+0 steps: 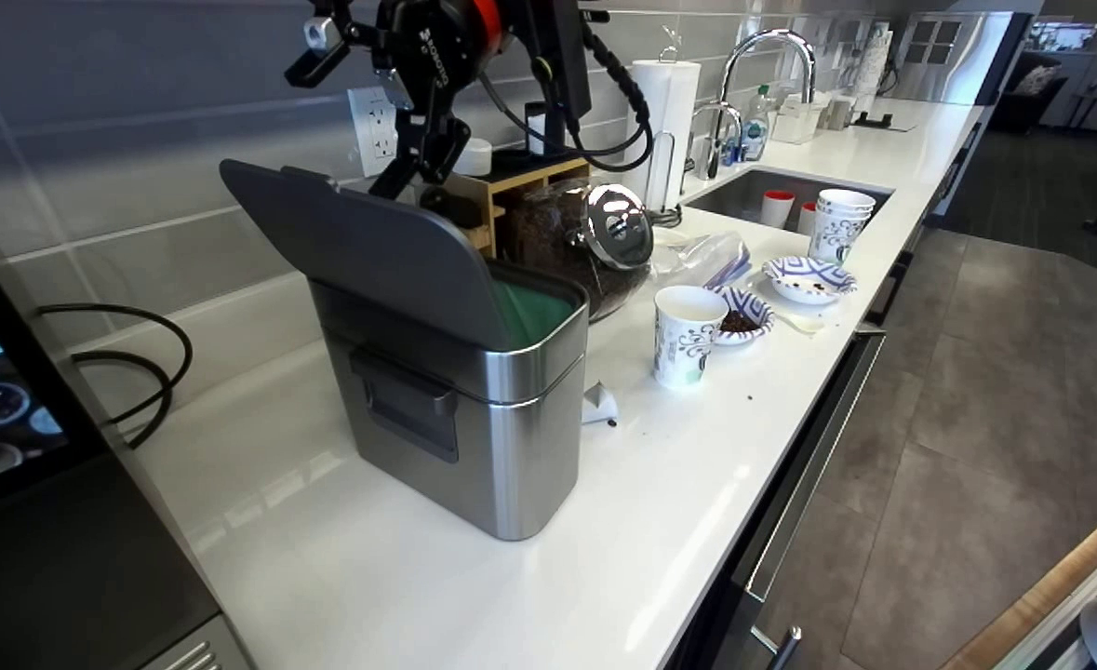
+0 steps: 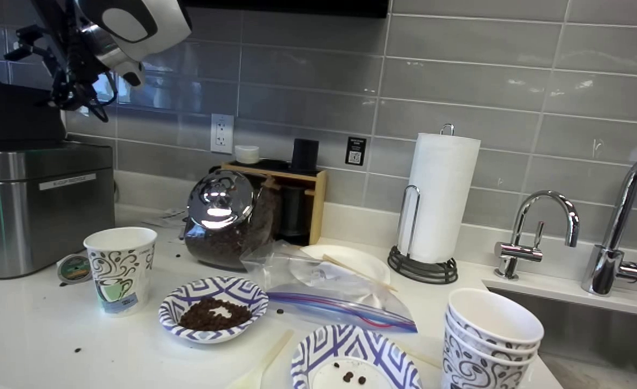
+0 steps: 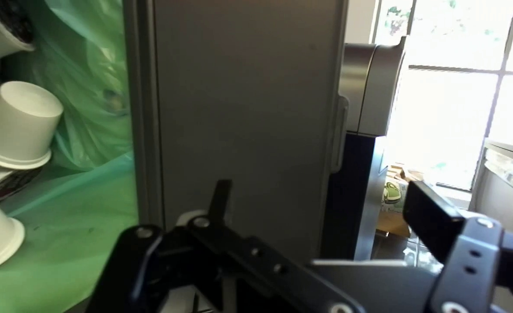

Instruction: Open the recycling bin and place the small white container in front of the bin in the bin

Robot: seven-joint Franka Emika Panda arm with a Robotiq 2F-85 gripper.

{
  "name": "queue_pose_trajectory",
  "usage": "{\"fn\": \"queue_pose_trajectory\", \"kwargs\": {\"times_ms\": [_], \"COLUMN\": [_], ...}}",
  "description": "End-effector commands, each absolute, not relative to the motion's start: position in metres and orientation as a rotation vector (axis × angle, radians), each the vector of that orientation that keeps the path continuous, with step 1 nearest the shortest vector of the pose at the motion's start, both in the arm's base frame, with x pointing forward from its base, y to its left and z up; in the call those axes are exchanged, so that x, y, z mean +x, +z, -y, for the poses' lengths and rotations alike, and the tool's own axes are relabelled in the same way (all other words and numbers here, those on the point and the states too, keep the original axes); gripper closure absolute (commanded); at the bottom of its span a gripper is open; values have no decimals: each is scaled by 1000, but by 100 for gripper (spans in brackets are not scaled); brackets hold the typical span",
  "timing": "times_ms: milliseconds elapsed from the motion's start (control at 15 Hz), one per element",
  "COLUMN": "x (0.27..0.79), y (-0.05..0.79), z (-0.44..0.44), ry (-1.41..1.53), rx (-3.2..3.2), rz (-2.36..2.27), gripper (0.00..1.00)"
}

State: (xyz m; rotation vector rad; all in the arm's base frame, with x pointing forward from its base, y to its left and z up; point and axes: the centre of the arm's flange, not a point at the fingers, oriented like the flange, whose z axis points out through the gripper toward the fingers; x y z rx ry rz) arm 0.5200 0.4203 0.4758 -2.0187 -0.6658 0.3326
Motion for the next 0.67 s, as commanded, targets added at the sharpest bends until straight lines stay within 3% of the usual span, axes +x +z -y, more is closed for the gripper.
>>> {"fn": "queue_pose_trajectory", "kwargs": {"times_ms": [0,600], "x": [516,498], "y": [478,466], "z": [-378,-319], "ry": [376,665], "rx": [-2106,-2088], "rz": [667,680], "gripper": [0,0]}}
